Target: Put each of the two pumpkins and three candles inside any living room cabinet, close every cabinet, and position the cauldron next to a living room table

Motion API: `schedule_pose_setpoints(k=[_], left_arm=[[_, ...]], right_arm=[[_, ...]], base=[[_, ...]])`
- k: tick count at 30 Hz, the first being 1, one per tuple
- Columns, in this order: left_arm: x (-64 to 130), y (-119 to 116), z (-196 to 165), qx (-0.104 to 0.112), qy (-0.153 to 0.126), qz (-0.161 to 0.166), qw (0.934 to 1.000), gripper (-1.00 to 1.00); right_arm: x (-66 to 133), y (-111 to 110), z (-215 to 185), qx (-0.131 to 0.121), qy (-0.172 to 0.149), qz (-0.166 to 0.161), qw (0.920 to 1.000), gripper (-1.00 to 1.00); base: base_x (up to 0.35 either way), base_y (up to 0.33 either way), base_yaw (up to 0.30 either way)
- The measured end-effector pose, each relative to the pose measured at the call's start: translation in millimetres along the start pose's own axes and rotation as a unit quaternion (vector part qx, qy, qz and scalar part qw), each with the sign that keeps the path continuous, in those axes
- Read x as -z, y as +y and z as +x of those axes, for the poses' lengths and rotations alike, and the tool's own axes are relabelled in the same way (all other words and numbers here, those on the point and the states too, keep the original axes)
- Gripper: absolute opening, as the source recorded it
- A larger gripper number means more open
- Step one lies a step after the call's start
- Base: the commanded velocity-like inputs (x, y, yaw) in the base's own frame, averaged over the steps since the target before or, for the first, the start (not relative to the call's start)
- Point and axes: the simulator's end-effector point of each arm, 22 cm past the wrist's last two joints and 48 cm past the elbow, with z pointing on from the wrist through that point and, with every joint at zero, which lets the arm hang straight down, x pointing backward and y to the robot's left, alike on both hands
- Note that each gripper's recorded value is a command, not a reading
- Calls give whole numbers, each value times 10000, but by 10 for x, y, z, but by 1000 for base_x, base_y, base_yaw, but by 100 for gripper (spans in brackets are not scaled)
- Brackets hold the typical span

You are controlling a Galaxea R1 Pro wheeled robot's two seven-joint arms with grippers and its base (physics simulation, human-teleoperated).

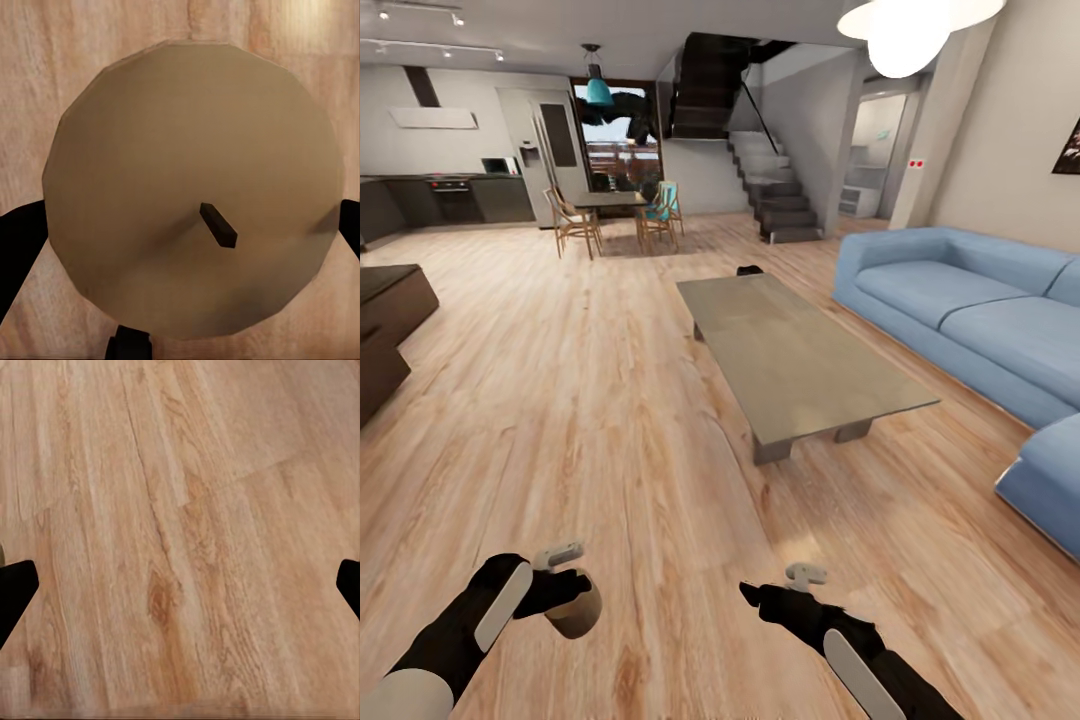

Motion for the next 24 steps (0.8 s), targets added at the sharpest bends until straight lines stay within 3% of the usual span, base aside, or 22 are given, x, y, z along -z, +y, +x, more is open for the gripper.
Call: schedule_pose_setpoints(k=[9, 19, 24], left_arm=[[-2, 7, 8, 10, 9, -6, 10000, -100], [-2, 14, 8, 7, 10, -13, 10000, -100], [0, 13, 8, -3, 4, -14, 10000, -100]], right_arm=[[2, 1, -1, 1, -2, 0, 10000, 100], [1, 1, 2, -2, 0, 1, 10000, 100], [3, 0, 3, -1, 1, 2, 10000, 100]], base=[[-21, 62, 290], [7, 264, 290], [196, 249, 290]])
